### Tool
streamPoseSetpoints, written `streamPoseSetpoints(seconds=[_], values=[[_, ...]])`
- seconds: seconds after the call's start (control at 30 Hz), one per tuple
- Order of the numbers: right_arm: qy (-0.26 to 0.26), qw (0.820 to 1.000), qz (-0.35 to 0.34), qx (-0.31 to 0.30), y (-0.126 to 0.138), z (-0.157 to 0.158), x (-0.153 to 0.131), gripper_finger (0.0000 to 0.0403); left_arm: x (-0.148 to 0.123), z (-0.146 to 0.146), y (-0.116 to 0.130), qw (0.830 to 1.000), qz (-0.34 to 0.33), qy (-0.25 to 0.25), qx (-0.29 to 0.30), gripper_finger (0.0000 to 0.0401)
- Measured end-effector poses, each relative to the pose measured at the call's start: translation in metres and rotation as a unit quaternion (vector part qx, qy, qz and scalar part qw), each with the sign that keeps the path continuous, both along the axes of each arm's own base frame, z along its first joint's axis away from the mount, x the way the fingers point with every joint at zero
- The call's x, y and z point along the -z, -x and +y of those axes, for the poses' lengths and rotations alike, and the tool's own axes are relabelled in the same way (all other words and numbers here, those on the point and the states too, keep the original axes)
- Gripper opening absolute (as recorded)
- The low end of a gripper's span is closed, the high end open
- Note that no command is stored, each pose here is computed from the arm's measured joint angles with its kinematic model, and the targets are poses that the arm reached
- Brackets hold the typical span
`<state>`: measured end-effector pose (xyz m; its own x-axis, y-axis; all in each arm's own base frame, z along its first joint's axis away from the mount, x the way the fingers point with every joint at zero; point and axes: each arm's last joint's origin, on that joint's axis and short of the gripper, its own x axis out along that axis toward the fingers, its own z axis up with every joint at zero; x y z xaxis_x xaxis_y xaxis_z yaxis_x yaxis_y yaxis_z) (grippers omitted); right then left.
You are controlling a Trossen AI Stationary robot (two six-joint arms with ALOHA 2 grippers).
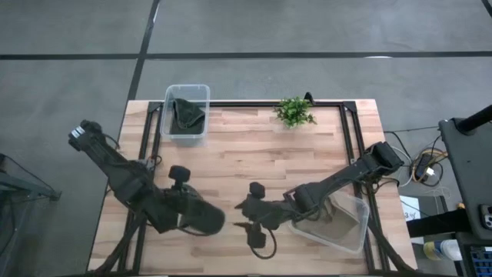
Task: Pick & Place hat
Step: Put the black cap into the top transparent bin
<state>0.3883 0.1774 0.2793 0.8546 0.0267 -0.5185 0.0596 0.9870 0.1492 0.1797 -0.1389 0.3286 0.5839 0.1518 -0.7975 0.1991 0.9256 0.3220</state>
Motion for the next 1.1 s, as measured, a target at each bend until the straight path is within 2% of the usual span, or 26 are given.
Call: streamPoseSetpoints(seconds=[0.17, 0.3, 0.67, 1.0, 1.1], values=[[-0.002, 0.999, -0.019, 0.048, -0.010, -0.019, -0.009, 0.0233, -0.004, 0.007, -0.002, 1.000, -0.017, 0.010, -0.021, 0.0001], [0.033, 0.997, -0.029, 0.066, -0.014, -0.030, -0.012, 0.0233, -0.001, 0.003, -0.007, 1.000, -0.018, 0.004, -0.012, 0.0001], [0.023, 0.997, -0.058, 0.047, -0.022, -0.039, -0.018, 0.0233, -0.002, 0.003, -0.013, 0.999, -0.032, -0.031, -0.003, 0.0001], [0.008, 0.997, -0.061, 0.052, -0.023, -0.042, -0.018, 0.0233, -0.009, 0.009, -0.028, 0.998, -0.064, -0.020, 0.007, 0.0001], [-0.016, 0.997, -0.057, 0.050, -0.024, -0.044, -0.017, 0.0233, -0.011, 0.010, -0.034, 0.997, -0.069, -0.023, 0.011, 0.0001]])
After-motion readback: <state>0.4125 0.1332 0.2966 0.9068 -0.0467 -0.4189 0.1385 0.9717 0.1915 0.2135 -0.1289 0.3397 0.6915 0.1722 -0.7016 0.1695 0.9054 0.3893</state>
